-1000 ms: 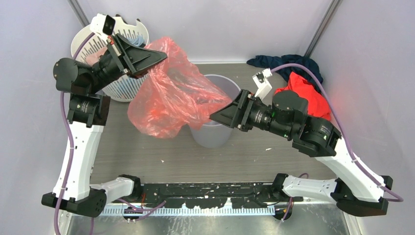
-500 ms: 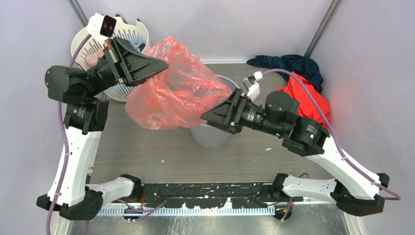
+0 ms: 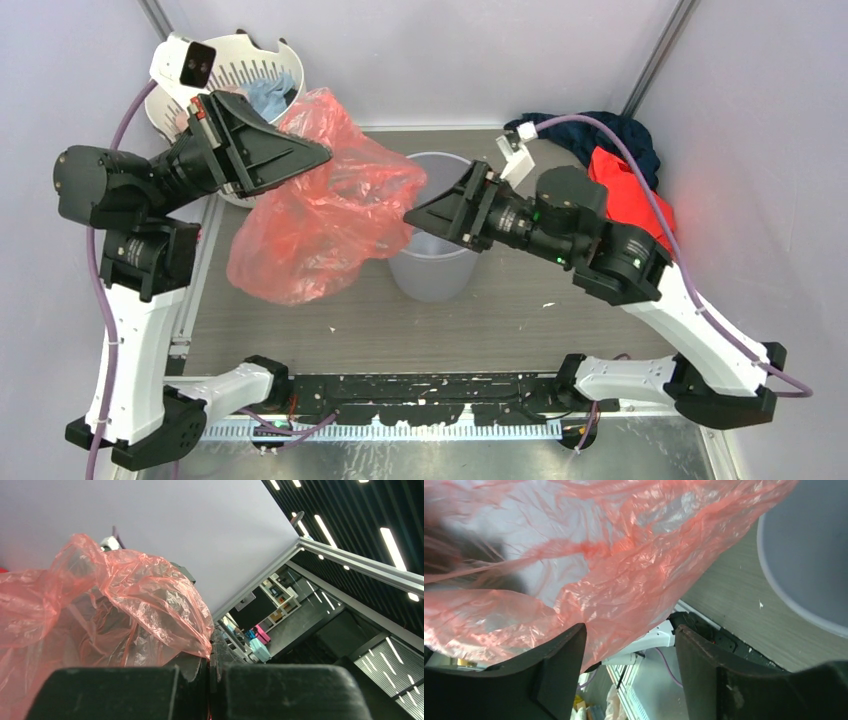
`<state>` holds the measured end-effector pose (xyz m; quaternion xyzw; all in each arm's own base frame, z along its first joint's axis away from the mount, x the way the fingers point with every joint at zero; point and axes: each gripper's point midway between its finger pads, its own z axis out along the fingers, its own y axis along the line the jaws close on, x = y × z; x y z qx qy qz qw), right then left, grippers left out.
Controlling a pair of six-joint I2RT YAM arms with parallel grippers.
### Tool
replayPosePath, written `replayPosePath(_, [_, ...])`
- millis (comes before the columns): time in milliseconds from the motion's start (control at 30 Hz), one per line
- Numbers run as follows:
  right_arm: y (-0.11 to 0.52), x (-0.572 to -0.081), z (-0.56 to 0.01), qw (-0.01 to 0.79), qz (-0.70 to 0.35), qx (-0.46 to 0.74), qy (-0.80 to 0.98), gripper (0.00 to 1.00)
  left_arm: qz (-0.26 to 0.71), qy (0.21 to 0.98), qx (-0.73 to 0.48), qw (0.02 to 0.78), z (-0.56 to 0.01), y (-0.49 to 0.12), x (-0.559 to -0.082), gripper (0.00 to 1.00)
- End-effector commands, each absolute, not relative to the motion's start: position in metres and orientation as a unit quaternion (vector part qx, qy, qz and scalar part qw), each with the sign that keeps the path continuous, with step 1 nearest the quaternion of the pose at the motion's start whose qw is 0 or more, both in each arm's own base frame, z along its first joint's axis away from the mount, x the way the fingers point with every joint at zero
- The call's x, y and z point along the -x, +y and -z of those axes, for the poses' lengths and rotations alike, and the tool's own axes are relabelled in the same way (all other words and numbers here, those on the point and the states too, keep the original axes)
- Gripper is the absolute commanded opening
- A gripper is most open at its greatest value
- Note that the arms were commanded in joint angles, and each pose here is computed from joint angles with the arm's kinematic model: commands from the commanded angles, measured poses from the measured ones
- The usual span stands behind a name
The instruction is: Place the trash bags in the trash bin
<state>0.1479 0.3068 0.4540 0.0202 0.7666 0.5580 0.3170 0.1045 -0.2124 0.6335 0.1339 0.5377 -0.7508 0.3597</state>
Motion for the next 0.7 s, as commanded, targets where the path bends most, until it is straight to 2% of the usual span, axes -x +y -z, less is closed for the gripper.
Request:
replayPosePath(0, [0.281,-0.148,-0.506,0.404,-0.591,-0.012,0.698,0.73,0.734,0.540,-0.151,0.383,-0.642,-0.209,-0.094,0.00])
replayPosePath(200, [0.249,-0.153,-0.500,0.428,-0.574,-0.071,0.694,0.72,0.733,0.534,-0.135,0.399,-0.661,-0.208,-0.104,0.00])
replayPosePath(433, [0.247,-0.157,-0.484,0.390,-0.655,-0.161,0.626,0.71,0.752,0.506,-0.127,0.403,-0.687,-0.209,-0.111,0.00])
replayPosePath(667, [0.227,-0.147,-0.497,0.396,-0.697,-0.175,0.571,0.75,0.772,0.485,-0.123,0.392,-0.703,-0.210,-0.118,0.00])
